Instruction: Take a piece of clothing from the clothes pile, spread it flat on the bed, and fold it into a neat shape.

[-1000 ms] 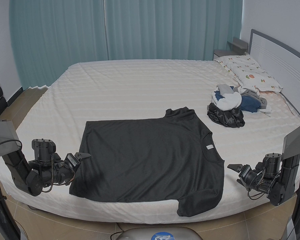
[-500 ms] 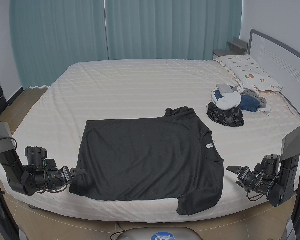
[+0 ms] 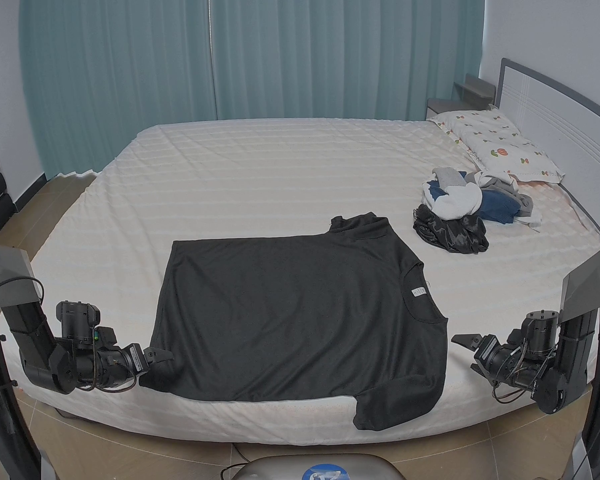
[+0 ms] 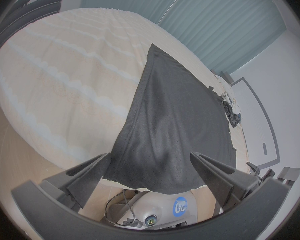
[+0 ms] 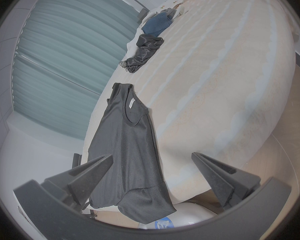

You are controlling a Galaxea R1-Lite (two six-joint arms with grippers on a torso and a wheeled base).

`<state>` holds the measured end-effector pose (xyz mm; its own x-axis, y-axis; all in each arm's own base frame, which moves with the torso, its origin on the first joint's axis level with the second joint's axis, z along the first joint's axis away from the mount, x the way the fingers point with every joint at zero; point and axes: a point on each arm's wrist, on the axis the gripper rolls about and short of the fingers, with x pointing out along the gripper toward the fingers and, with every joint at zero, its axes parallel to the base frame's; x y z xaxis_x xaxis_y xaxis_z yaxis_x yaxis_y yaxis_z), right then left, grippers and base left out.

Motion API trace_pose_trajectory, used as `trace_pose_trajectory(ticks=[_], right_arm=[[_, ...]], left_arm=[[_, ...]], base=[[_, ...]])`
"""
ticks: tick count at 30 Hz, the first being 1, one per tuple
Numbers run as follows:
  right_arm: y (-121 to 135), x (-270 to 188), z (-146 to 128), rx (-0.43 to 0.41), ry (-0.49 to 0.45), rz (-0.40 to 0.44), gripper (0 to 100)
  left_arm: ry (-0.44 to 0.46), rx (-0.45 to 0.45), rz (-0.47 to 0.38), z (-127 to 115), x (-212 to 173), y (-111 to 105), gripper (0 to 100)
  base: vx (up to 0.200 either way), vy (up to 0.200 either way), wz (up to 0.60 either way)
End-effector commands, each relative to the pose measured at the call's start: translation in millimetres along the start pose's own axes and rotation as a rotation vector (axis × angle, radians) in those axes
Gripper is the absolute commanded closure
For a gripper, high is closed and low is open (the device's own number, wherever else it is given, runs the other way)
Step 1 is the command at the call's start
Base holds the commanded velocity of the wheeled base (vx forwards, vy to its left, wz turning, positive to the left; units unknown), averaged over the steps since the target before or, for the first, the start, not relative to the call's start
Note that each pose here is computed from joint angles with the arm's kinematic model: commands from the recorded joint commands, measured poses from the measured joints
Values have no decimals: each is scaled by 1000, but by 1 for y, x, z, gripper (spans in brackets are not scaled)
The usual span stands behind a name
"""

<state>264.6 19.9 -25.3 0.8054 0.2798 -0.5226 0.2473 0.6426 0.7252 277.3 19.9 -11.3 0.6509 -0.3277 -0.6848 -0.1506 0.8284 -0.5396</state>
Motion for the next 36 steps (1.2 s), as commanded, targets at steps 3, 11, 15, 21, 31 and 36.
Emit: trace_pose_trajectory(ticks=[3,11,15,21,31,36], right_arm=[[-1,1,0,-1,-2,4,0],[-4,3,-3,2,8,-7,0],[-3,3,-3,1,9,-6,0],[-5,5,-5,1,15,-11,0],[-4,5,-5,0,16,-11,0],[-5,5,-5,0,17,-12,0]], left_arm=[[13,0,39,-3,8,6,0],[13,15,43,-3,11,7,0],[9,17,37,0,13,6,0],[30,46,15,-5,19,-6,0],[35,62,36,-8,22,-9,0],[30,57,51,-8,21,-7,0]], base=[[0,0,0],[0,0,0],[0,0,0],[0,0,0],[0,0,0],[0,0,0]])
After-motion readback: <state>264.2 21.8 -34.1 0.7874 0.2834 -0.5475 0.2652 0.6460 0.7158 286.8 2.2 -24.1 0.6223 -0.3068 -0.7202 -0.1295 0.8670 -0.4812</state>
